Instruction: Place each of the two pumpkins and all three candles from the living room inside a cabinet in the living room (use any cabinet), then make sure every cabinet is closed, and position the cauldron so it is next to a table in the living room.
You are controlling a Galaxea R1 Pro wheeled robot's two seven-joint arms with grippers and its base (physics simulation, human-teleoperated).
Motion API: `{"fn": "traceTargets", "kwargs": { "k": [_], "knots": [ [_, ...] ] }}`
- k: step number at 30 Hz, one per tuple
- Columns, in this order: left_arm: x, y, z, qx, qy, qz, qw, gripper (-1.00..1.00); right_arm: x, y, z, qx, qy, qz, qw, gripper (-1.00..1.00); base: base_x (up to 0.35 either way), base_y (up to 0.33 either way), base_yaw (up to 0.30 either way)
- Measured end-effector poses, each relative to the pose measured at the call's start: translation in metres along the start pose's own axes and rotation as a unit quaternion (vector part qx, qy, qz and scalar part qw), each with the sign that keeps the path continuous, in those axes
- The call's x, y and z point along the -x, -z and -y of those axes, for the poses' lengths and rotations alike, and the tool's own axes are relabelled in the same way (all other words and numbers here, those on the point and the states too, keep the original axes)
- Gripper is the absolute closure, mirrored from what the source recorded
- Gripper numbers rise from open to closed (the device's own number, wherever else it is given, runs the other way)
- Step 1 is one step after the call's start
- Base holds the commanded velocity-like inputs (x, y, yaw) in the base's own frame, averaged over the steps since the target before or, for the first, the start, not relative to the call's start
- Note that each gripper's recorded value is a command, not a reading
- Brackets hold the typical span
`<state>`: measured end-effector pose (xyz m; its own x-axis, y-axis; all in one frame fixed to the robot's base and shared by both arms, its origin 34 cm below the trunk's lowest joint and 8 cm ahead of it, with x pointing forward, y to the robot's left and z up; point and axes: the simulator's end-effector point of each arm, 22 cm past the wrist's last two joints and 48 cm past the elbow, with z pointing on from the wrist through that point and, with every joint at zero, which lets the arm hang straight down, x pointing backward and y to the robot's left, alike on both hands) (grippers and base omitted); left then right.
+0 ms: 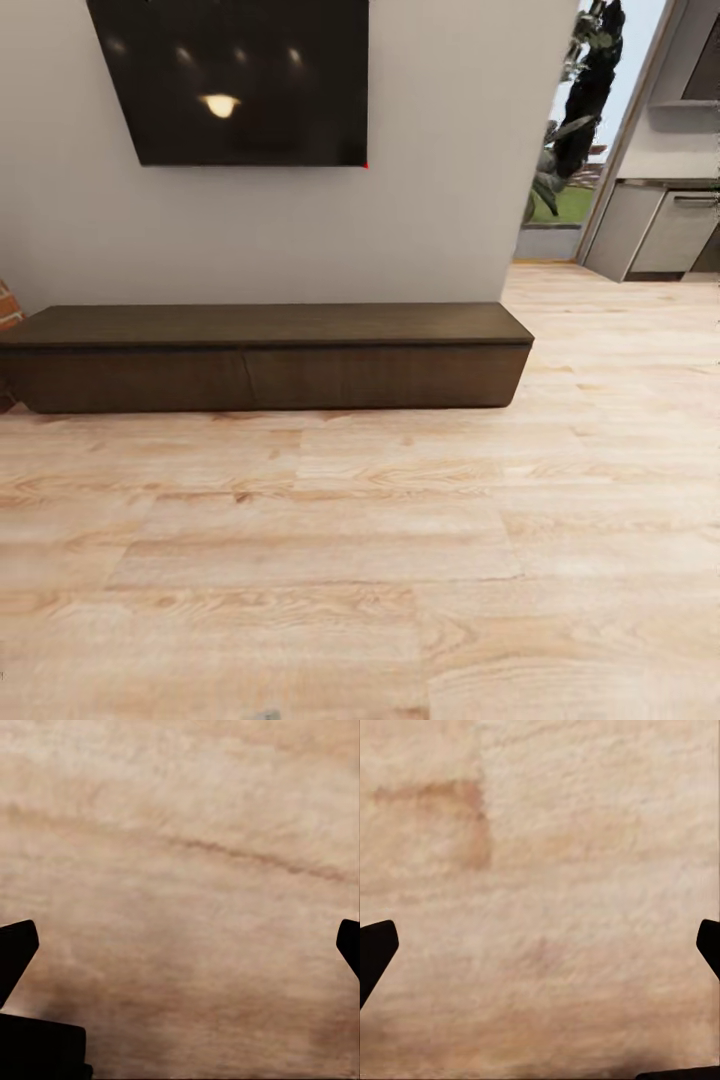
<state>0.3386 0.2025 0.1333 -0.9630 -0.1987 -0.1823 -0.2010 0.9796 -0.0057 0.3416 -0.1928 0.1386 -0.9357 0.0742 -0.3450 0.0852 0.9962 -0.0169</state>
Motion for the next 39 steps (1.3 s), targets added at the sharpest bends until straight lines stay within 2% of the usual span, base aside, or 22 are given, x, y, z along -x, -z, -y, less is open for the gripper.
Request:
{"fn": "traceTargets", "kwargs": {
  "k": [12, 22, 30, 39],
  "knots": [
    [0.0000, 0.0000, -0.0004, 0.001, 0.000, 0.000, 1.0000, -1.00, 0.0003, 0.0000, 0.0002, 0.000, 0.000, 0.001, 1.0000, -1.00, -0.332, 0.019, 0.000],
    [0.0003, 0.0000, -0.0012, 0.001, 0.000, 0.000, 1.0000, -1.00, 0.0004, 0.0001, 0.0000, 0.000, 0.000, 0.001, 1.0000, -1.00, -0.280, 0.197, 0.000],
    [0.0004, 0.0001, -0.0010, 0.001, 0.000, 0.000, 1.0000, -1.00, 0.0005, 0.0001, -0.0001, 0.000, 0.000, 0.001, 1.0000, -1.00, -0.127, 0.308, 0.000],
    [0.0005, 0.0002, -0.0013, 0.001, 0.001, 0.001, 1.0000, -1.00, 0.0002, 0.0005, -0.0021, 0.003, 0.001, 0.001, 1.0000, -1.00, 0.022, 0.327, 0.000]
  ]
}}
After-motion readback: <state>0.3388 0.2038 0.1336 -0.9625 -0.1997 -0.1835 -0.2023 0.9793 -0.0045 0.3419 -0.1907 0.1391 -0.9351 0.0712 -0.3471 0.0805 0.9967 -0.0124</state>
